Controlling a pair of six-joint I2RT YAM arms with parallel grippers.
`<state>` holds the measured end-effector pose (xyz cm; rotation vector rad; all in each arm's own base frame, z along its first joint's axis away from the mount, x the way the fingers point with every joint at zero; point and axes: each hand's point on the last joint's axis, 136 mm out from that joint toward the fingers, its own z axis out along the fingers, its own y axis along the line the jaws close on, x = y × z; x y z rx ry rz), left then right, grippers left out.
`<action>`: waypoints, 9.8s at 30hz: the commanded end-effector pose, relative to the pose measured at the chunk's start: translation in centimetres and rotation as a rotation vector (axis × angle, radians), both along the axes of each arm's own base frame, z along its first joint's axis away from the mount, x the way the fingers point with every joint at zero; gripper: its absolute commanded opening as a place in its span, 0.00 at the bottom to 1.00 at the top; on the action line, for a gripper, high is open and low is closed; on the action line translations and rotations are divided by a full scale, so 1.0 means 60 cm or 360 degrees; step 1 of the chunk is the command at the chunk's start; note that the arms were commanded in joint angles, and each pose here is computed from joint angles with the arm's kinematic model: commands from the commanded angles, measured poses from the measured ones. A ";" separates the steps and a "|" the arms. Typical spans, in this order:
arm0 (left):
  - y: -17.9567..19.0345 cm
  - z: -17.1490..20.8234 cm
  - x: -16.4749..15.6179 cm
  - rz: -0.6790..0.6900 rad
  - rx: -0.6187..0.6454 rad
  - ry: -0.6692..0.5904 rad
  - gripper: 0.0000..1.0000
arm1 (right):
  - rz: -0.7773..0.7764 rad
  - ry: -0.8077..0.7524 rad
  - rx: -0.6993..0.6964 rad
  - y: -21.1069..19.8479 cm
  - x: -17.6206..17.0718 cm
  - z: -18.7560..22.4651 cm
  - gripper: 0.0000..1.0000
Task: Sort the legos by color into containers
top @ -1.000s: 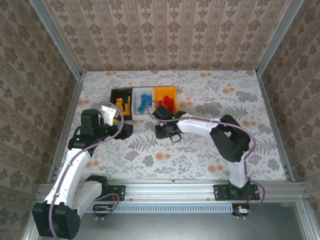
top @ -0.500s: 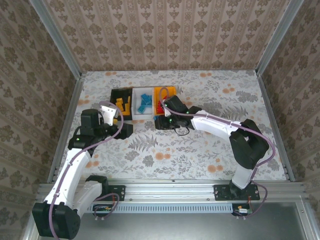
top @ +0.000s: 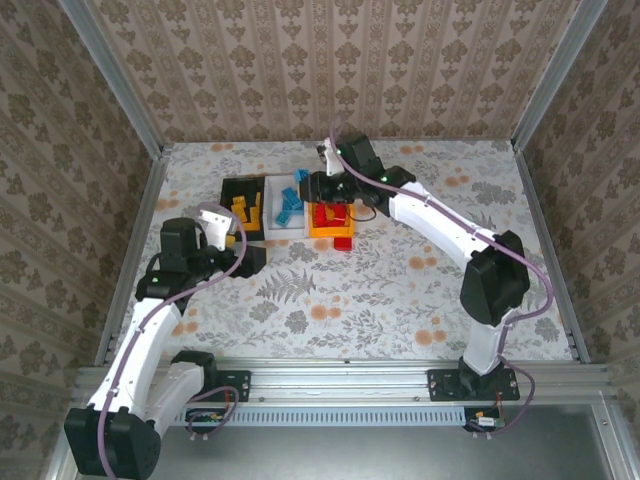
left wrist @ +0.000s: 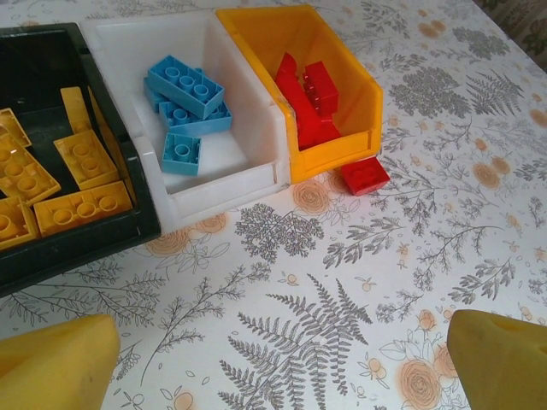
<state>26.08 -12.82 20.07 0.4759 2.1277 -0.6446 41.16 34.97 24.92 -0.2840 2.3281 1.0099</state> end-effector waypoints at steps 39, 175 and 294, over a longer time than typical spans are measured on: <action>0.003 0.015 -0.003 0.0011 0.0023 -0.0101 1.00 | -0.0079 0.0104 -0.0329 -0.003 0.083 -0.121 0.55; 0.015 -0.017 0.009 0.0110 0.0089 -0.0038 1.00 | -0.0326 -0.0001 -0.0355 -0.175 0.059 -0.088 0.74; 0.247 -0.173 0.221 0.1168 0.0533 -0.0523 1.00 | -0.1210 -0.0944 -0.0844 -0.601 -0.040 -0.244 1.00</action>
